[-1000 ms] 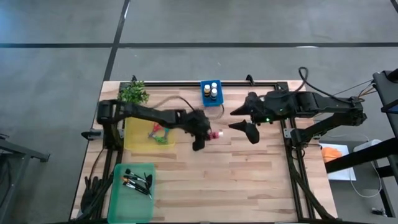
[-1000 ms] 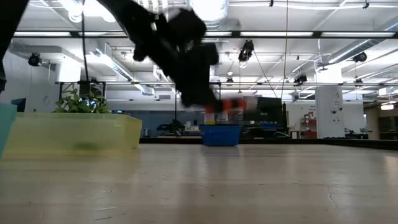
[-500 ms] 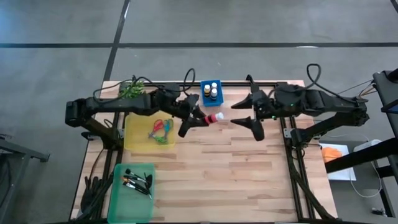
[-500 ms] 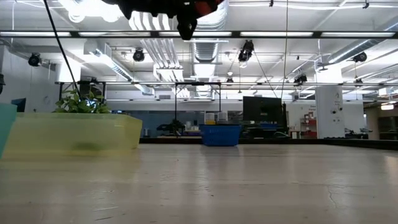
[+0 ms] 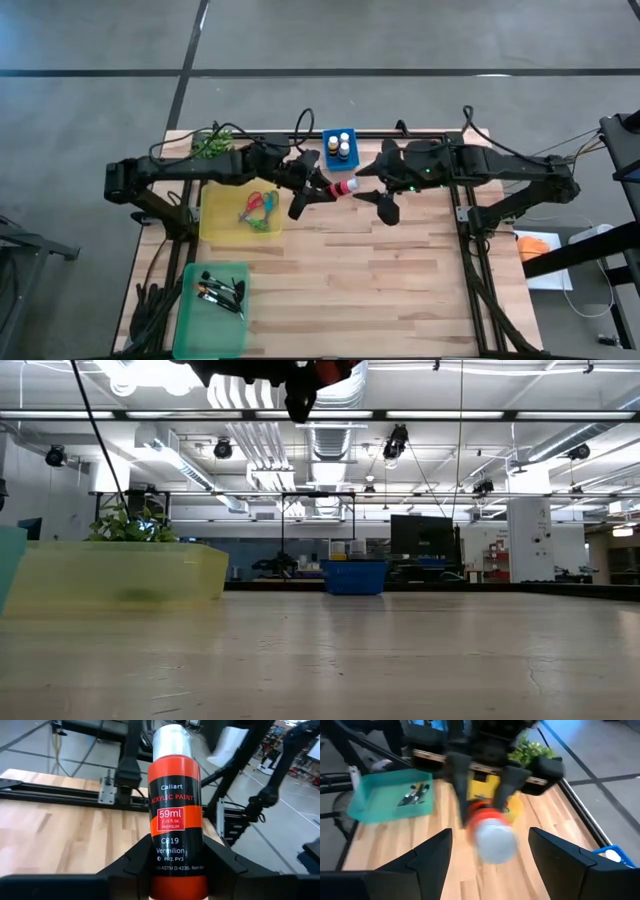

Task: Pick & Place Paint Supplies
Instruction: Put the orange paint bottle into the blue bin

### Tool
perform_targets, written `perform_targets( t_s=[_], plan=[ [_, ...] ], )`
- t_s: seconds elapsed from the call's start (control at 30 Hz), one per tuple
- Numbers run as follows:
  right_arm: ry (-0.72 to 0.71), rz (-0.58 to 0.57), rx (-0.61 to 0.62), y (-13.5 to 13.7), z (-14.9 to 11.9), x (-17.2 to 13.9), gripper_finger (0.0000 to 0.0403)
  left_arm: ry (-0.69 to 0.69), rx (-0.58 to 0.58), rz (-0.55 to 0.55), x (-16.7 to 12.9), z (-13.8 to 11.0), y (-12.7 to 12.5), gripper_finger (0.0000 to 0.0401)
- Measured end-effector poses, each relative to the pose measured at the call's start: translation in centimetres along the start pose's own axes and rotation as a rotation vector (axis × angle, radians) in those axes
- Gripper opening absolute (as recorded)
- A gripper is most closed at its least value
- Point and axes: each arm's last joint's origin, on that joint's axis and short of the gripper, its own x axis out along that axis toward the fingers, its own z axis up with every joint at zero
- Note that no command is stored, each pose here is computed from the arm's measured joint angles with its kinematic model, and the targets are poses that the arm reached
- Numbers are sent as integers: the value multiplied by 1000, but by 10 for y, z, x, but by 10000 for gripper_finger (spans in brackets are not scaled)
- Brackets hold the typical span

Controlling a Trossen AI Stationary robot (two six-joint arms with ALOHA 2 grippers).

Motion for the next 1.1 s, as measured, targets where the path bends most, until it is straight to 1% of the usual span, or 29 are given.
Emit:
perform_targets(
  t_s=[0.13, 0.3, 0.53, 0.63, 0.83, 0.93, 0.97, 1.1],
  plan=[
    [15, -5, -12, -3, -1, 7, 262, 3, 3, -5, 2, -1, -3, 138],
    [47, 22, -18, -3, -3, 17, 262, 2, 4, 3, 2, -1, -4, 139],
    [32, 38, -10, -3, -2, 9, 259, 5, -1, 2, 2, -1, -5, 139],
    [35, 37, -9, -3, -2, 9, 235, 5, -1, 2, 2, -1, -5, 139],
    [43, 68, -8, -2, -2, 11, 151, 6, -1, -1, 2, -1, -5, 139],
    [48, 89, -14, -2, -3, 12, 119, 5, 2, -1, 2, -1, -5, 139],
    [49, 91, -15, -2, -3, 12, 113, 8, 2, -1, 2, -1, -5, 139],
    [41, 91, -29, -2, -2, 12, 113, 6, 2, 2, 2, -1, -5, 140]
  ],
)
